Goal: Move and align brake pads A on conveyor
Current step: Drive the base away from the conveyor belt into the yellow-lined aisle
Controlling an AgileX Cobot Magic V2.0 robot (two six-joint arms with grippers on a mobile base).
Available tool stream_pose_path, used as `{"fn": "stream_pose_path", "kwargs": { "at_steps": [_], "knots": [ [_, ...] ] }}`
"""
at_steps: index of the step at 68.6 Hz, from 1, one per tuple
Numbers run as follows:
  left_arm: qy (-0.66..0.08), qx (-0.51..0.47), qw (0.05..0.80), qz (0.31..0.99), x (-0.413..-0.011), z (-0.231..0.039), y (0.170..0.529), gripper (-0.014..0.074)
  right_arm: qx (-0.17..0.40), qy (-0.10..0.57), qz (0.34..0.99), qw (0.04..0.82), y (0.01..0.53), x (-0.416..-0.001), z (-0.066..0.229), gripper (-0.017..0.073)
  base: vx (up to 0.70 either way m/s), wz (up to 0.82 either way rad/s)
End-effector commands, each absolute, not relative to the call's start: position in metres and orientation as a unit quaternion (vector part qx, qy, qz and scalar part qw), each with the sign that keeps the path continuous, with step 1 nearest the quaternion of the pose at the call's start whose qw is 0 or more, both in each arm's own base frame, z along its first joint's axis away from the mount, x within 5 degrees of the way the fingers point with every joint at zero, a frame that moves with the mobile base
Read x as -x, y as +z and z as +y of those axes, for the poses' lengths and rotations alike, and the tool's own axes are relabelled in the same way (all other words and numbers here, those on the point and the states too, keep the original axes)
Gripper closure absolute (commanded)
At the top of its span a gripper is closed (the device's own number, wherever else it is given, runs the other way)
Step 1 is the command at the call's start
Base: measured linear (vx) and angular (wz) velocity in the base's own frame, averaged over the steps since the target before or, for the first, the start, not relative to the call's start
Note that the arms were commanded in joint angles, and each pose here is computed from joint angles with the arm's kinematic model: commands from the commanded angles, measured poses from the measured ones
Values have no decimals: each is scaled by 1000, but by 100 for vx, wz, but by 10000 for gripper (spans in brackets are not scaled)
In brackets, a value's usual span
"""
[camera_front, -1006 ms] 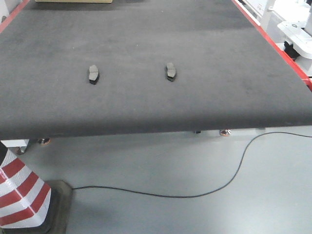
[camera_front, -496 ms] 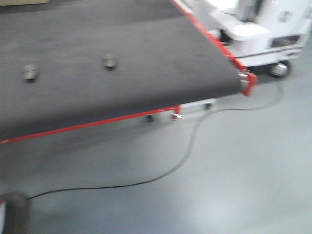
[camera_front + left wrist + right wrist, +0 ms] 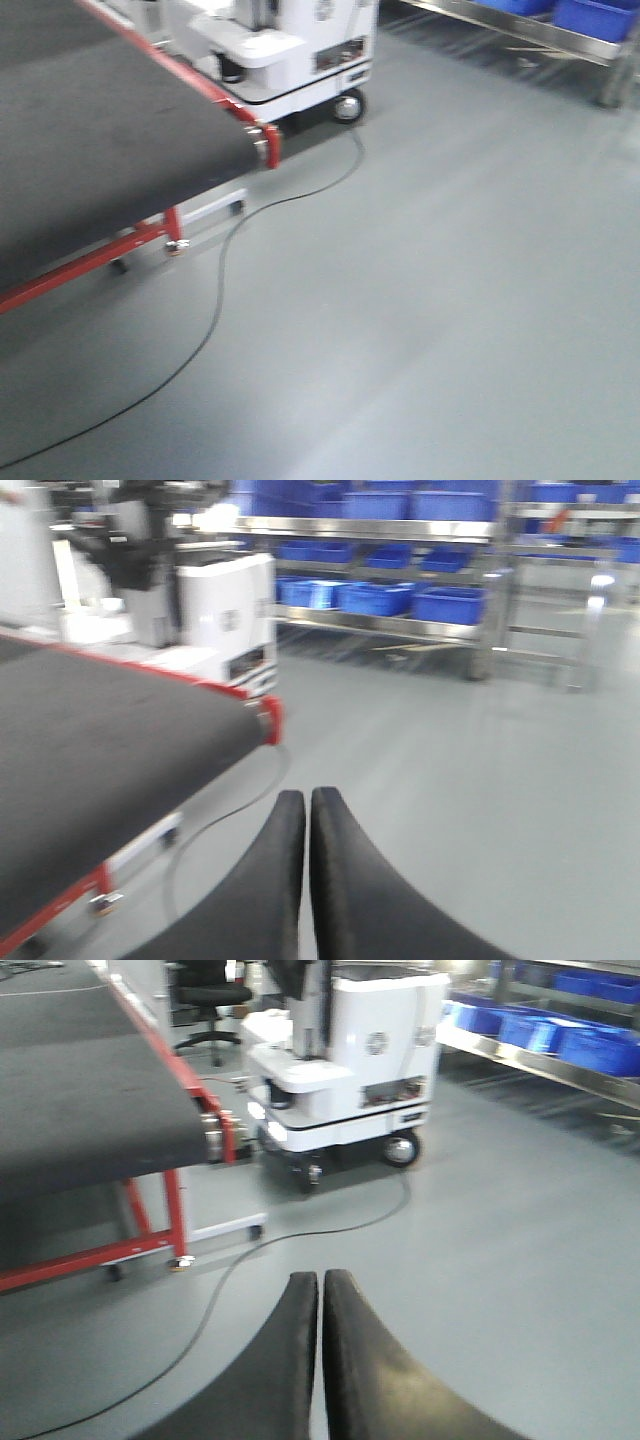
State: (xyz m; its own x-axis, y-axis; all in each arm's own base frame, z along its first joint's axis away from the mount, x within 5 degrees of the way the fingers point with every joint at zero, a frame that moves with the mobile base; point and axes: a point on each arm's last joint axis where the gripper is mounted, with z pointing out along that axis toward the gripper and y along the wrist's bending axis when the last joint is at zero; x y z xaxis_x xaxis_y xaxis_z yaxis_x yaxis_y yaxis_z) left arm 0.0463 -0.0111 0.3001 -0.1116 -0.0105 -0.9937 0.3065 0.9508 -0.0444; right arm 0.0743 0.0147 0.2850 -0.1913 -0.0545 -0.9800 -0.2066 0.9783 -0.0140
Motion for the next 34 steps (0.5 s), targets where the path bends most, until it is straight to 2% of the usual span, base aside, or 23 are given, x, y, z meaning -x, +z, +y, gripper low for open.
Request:
{"fn": "stream_pose_path", "kwargs": {
  "at_steps": [1, 34],
  "knots": [
    [-129, -104, 685, 709, -47, -13, 312, 600, 90, 60, 742, 662, 299, -76, 16, 568, 2, -74],
    [-129, -104, 685, 709, -47, -13, 312, 600, 90, 60, 741, 662, 299, -76, 16, 568, 12, -71]
  ]
}}
